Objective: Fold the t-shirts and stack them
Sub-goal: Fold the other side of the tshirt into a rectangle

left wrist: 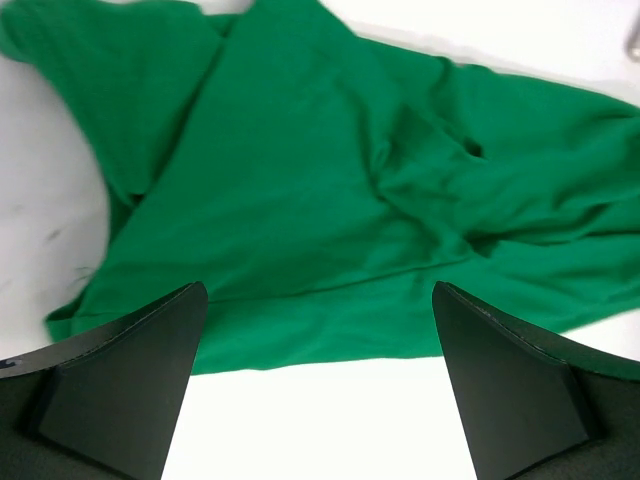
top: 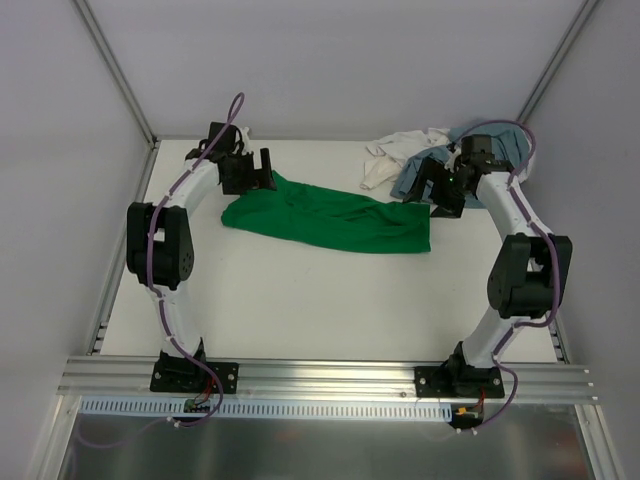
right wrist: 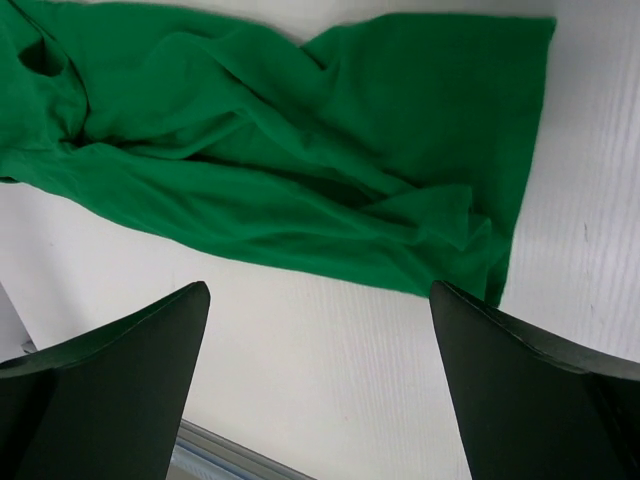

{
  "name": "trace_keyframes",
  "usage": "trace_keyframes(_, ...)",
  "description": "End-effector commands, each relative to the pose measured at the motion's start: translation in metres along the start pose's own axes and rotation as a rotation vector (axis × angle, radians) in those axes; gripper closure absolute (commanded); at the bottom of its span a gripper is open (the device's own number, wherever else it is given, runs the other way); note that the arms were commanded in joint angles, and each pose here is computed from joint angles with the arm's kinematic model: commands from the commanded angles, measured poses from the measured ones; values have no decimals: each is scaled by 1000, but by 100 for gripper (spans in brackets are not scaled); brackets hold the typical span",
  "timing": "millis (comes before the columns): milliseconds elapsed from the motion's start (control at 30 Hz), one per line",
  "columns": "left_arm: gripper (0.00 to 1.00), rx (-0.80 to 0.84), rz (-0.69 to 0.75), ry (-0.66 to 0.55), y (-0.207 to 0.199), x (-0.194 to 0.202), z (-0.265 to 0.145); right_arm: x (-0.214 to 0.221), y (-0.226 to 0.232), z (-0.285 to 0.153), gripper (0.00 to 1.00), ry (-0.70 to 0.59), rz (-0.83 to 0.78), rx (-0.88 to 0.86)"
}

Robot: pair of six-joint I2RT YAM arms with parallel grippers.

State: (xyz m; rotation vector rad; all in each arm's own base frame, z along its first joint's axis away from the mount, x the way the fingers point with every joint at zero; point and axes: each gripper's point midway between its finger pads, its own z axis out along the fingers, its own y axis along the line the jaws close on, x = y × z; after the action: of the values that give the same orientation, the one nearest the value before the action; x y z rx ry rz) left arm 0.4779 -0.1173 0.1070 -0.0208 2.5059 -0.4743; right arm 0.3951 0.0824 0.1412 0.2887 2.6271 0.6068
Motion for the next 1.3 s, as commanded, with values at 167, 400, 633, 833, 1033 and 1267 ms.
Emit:
trace_keyframes(167,1,118,-11,-55,-27,-14,-29,2,22,21,17,78,8,-79)
trace_keyframes(400,1,109,-12,-57,-22,-11,-32,11,0,14,17,79,8,7)
trace_keyframes(633,1,113,-15,-60,-23,-13,-33,15,-16,23,16,96,24,49)
trace_keyframes(833,1,102,-8,-68,-22,-14,-37,21,-25,36,17,126,34,60)
trace_keyframes(1033,1,93,-2,-66,-21,-13,-39,23,-28,47,16,144,51,59)
trace_keyframes(1267,1,86,1,-68,-20,-16,-41,16,-28,59,46,158,64,52)
